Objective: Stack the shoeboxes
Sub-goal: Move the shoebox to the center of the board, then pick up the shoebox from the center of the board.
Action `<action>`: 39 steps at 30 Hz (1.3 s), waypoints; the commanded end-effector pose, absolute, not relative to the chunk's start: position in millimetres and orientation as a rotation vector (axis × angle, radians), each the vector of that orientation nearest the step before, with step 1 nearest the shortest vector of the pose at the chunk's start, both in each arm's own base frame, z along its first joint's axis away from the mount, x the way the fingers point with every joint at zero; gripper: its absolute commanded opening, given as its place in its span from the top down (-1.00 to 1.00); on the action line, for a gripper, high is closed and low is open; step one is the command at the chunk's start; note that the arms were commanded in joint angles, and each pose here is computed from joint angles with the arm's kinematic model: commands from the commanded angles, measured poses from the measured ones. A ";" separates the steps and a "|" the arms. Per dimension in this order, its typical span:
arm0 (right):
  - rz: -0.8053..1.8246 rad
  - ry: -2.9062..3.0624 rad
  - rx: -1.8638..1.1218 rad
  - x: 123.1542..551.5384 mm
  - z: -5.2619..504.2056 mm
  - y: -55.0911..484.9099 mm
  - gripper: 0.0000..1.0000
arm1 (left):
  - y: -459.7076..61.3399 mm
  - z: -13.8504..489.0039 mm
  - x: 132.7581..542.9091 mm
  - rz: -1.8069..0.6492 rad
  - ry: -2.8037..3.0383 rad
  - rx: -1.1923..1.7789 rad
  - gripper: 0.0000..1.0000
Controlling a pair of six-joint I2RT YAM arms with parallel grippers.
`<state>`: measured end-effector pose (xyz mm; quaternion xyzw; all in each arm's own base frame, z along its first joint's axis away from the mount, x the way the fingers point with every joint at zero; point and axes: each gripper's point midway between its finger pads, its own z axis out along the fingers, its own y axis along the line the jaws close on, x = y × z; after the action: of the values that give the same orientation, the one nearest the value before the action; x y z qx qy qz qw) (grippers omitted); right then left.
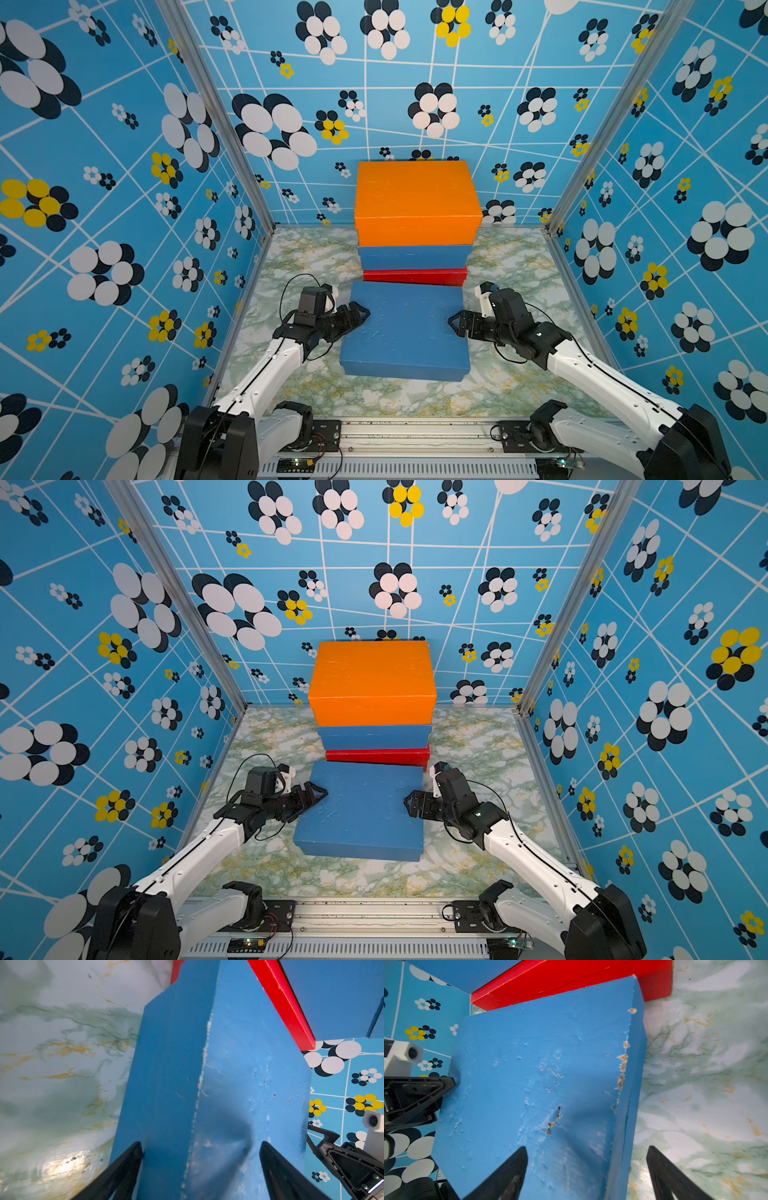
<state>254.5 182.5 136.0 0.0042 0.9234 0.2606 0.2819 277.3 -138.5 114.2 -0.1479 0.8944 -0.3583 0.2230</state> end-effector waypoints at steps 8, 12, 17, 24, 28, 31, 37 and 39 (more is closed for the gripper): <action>0.661 2.504 0.025 257.2 123.2 169.5 -0.87 | -141.9 137.2 281.4 -0.990 2.430 -0.333 -0.82; 0.682 2.516 0.046 255.9 118.7 164.8 -0.87 | -140.2 139.2 283.8 -1.015 2.422 -0.335 -0.85; 0.755 2.530 0.038 251.4 112.5 172.7 -0.85 | -151.8 124.0 281.3 -1.088 2.437 -0.333 -0.85; 0.838 2.550 0.056 246.3 98.1 181.4 -0.65 | -166.3 114.1 275.5 -1.134 2.441 -0.298 -0.85; 0.882 2.554 0.063 246.3 95.0 187.1 -0.42 | -170.4 104.3 272.7 -1.136 2.466 -0.292 -0.82; 0.885 2.557 0.065 245.8 94.1 187.2 -0.32 | -171.2 102.9 272.0 -1.134 2.470 -0.288 -0.80; 0.884 2.563 0.068 244.8 92.1 186.7 -0.31 | -171.5 93.3 267.7 -1.128 2.491 -0.293 -0.75; 0.889 2.563 0.072 245.1 91.2 187.3 -0.31 | -171.8 89.3 265.8 -1.136 2.491 -0.303 -0.70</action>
<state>259.3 180.6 107.8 0.0438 0.9163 0.3129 0.2459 283.8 -157.2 103.9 -0.1206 0.8852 -0.3838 0.2336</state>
